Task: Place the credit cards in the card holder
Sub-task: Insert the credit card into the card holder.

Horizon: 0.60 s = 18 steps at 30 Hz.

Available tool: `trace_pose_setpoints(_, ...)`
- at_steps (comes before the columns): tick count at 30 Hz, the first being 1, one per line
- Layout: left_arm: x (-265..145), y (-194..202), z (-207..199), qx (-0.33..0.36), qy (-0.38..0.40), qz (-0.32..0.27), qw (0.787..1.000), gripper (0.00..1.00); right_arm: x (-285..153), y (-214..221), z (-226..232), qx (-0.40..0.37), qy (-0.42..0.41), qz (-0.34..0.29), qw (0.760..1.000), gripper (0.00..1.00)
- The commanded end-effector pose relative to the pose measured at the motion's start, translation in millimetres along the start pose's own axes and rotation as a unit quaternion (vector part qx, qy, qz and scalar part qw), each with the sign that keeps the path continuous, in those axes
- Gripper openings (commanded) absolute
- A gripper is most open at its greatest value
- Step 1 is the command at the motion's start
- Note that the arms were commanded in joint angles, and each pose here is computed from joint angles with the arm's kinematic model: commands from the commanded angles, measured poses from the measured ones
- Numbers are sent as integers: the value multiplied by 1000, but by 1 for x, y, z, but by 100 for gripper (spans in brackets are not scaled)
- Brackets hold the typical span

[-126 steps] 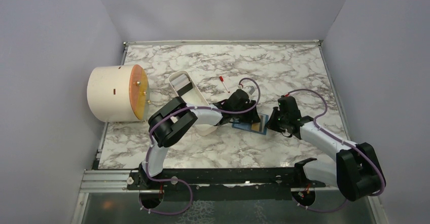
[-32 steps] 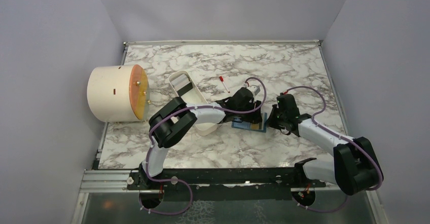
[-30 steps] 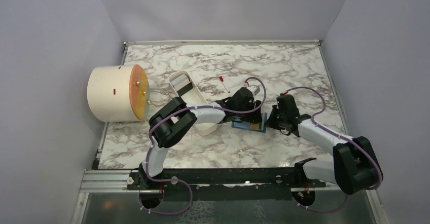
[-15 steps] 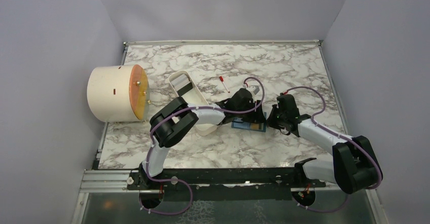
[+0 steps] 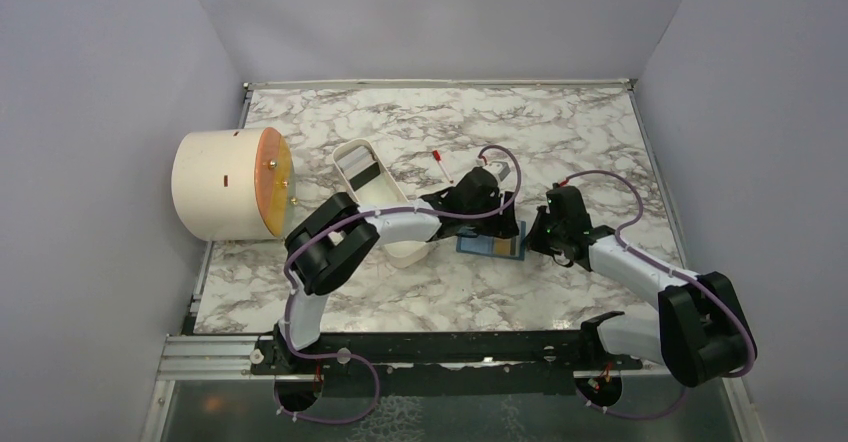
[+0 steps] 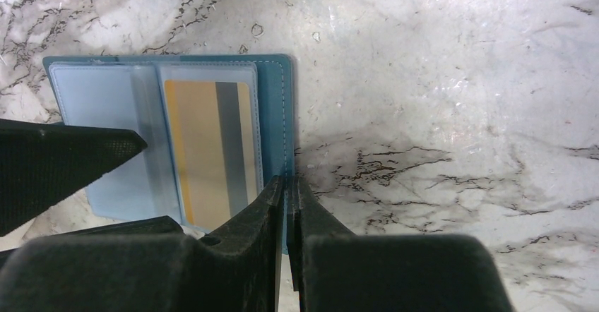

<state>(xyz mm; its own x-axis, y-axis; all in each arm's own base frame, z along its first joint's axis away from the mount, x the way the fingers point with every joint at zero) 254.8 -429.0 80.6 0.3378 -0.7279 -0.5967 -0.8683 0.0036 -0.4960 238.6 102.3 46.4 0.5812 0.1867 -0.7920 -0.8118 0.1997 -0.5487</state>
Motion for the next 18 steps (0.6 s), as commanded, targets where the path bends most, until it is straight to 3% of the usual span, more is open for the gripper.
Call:
trace_pose_setpoints(1,-2,-11,-2,18,-13,-12,1000,62,-2,-5,5,-2,-10,-5,1000,8)
trace_pose_setpoints(18,21,20,12,-51,19,30,998,62,4,2,4,1,-17,-1,1000,7)
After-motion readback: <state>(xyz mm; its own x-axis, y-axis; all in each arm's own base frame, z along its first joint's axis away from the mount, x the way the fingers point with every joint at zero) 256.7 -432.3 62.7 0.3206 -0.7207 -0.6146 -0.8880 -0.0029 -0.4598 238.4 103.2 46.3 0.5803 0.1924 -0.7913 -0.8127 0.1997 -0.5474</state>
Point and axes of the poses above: each gripper's point midway between its finger pads, its own x axis out along the fingers, its own z axis along the line the jaws close on, y = z × x, the point moved 3 cm from there along -x, back along the fingers, and after that the axes turned 7 degrees about -x, right-handed, at the moved point
